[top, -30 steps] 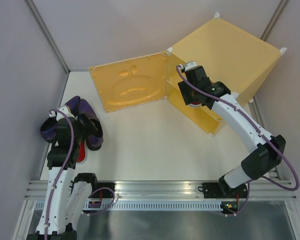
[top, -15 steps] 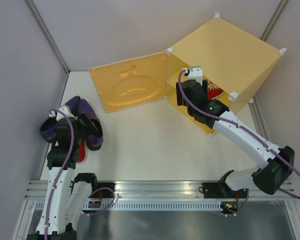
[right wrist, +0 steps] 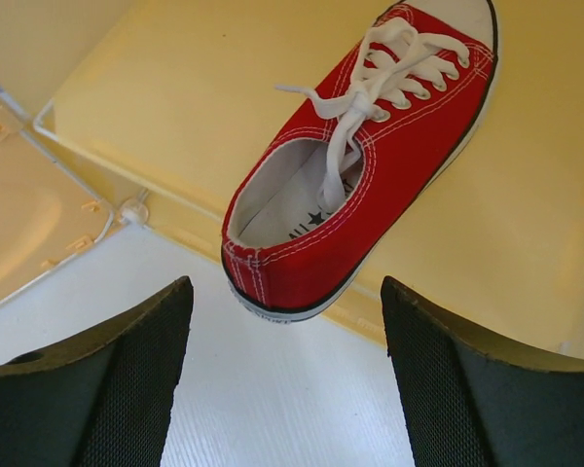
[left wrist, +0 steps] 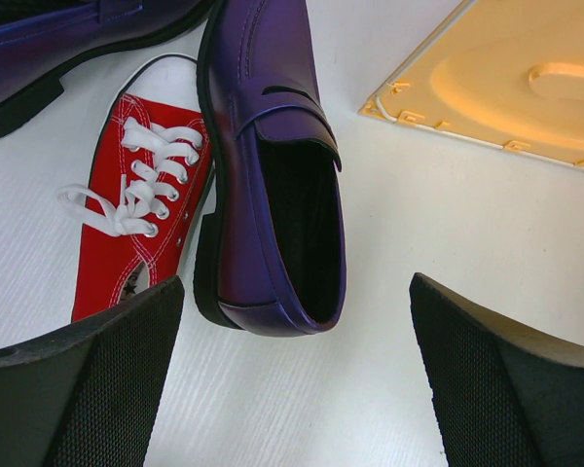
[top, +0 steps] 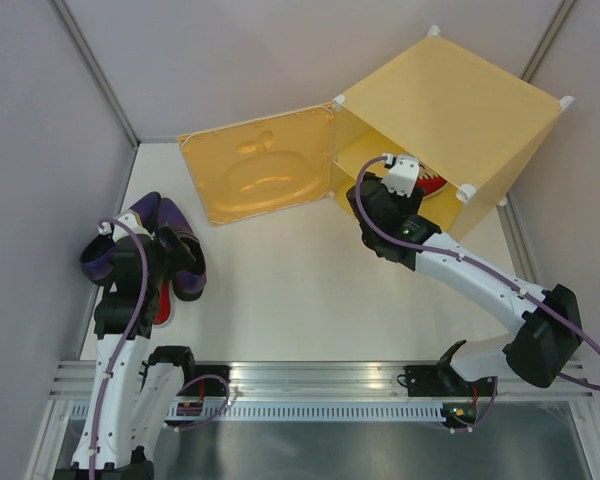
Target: Place and organize the shoes in the shoe cabinet
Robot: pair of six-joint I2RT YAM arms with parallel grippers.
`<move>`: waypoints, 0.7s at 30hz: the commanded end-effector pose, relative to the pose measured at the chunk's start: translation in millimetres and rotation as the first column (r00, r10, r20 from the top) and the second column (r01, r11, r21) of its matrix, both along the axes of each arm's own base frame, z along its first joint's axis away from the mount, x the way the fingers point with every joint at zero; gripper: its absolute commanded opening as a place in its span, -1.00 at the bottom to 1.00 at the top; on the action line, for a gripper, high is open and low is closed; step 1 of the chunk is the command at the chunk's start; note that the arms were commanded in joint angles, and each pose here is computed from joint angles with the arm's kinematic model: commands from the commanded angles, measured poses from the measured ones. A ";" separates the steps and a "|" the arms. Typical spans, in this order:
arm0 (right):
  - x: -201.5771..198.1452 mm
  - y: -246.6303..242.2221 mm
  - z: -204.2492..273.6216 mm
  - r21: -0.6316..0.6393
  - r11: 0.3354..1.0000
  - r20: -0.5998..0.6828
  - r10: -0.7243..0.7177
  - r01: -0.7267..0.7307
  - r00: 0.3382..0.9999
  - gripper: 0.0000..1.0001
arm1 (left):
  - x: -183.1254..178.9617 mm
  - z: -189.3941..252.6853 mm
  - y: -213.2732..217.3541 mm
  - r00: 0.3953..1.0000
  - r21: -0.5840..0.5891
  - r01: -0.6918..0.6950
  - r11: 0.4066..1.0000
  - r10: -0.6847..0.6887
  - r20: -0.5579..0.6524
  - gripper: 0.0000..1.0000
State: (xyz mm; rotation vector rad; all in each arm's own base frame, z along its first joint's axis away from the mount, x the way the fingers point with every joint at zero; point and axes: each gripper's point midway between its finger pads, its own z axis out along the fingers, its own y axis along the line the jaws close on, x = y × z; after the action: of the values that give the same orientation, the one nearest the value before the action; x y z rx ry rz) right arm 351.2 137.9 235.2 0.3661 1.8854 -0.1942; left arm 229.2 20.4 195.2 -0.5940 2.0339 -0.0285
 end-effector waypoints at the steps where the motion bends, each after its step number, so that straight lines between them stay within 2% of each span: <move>1: 9.3 -6.1 6.8 0.060 0.990 0.091 -0.132 0.127 0.987 0.64 | 2.3 4.6 -2.3 1.000 -0.023 -0.001 1.000 0.002 0.023 1.00; 8: 21.5 0.4 -6.3 0.056 0.983 0.096 -0.182 0.177 0.979 0.61 | 2.2 4.9 -2.9 1.000 -0.026 0.001 1.000 0.000 0.025 1.00; 13: 25.0 -8.0 -12.3 0.018 0.970 0.119 -0.244 0.243 0.963 0.47 | 1.9 3.9 -3.5 1.000 -0.027 0.003 1.000 -0.003 0.022 1.00; 15: 25.4 -11.5 -14.2 0.015 0.967 0.117 -0.253 0.253 0.960 0.35 | 2.2 5.2 -3.5 1.000 -0.027 0.004 1.000 -0.003 0.027 1.00; 17: 27.0 -19.7 -13.2 0.026 0.963 0.119 -0.271 0.270 0.955 0.02 | 1.7 4.6 -3.4 1.000 -0.028 0.003 1.000 -0.003 0.025 1.00; 21: 29.4 -37.5 -9.5 0.029 0.956 0.118 -0.292 0.291 0.949 -0.22 | 1.7 4.6 -3.7 1.000 -0.028 0.005 1.000 -0.004 0.025 1.00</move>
State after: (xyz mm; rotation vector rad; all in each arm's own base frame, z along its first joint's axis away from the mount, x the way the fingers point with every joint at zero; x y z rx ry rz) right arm 374.2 123.4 203.1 0.5550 1.7896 -0.3509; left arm 229.1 20.2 195.6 -0.5930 2.0322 -0.0308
